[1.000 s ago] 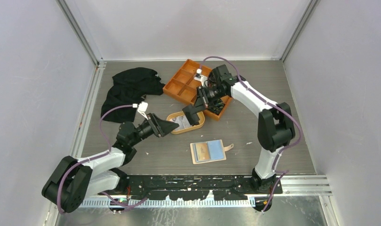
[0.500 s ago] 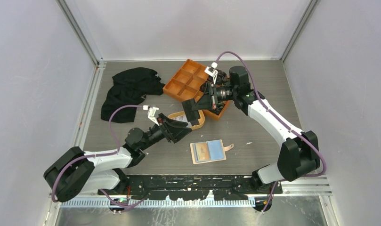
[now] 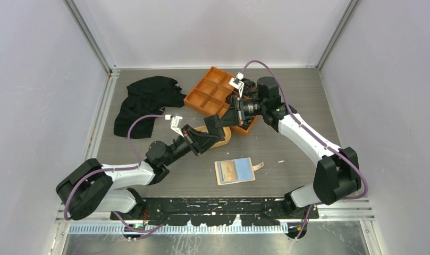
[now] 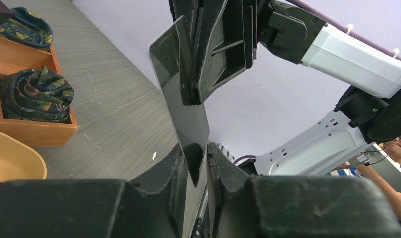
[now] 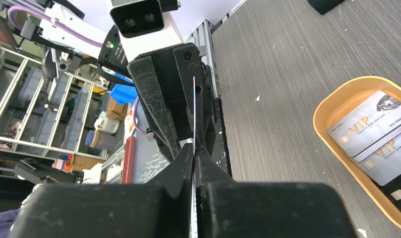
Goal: Put the credit cards into the card holder
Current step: Pick up the credit card from the storage box.
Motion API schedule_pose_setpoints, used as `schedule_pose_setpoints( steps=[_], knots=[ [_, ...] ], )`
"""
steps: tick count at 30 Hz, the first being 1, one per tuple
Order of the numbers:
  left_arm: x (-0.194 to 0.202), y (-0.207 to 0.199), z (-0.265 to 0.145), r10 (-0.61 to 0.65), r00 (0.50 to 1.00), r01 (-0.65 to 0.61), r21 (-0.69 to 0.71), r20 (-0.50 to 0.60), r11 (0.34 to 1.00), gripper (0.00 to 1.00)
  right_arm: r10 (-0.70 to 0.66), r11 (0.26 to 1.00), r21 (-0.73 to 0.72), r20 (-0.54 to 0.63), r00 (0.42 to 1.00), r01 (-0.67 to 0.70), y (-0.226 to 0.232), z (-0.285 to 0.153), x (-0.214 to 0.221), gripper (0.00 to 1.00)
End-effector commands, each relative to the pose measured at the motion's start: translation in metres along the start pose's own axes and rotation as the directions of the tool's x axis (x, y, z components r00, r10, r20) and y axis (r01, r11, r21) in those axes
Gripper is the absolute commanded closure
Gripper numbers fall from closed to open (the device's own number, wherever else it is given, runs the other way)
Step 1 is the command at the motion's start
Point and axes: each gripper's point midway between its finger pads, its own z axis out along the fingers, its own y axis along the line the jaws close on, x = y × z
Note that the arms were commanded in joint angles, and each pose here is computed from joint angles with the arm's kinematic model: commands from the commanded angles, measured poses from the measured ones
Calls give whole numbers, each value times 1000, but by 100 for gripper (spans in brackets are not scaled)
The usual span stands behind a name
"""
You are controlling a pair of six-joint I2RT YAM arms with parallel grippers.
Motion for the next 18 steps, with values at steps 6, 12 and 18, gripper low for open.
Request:
schedule_pose_setpoints(
  steps=[6,12,18],
  knots=[
    [-21,-23,4,61,995,-67,81,74,994,100,-180,983,-31,-29,983,179,22,-5,7,90],
    [5,-8,-19,219,974,-216,52,-54,975,100,-371,928,-40,-104,923,369,26,-18,23,28],
    [27,-8,-30,297,928,-284,89,-223,955,100,-420,907,-100,-120,899,410,21,-19,49,0]
  ],
)
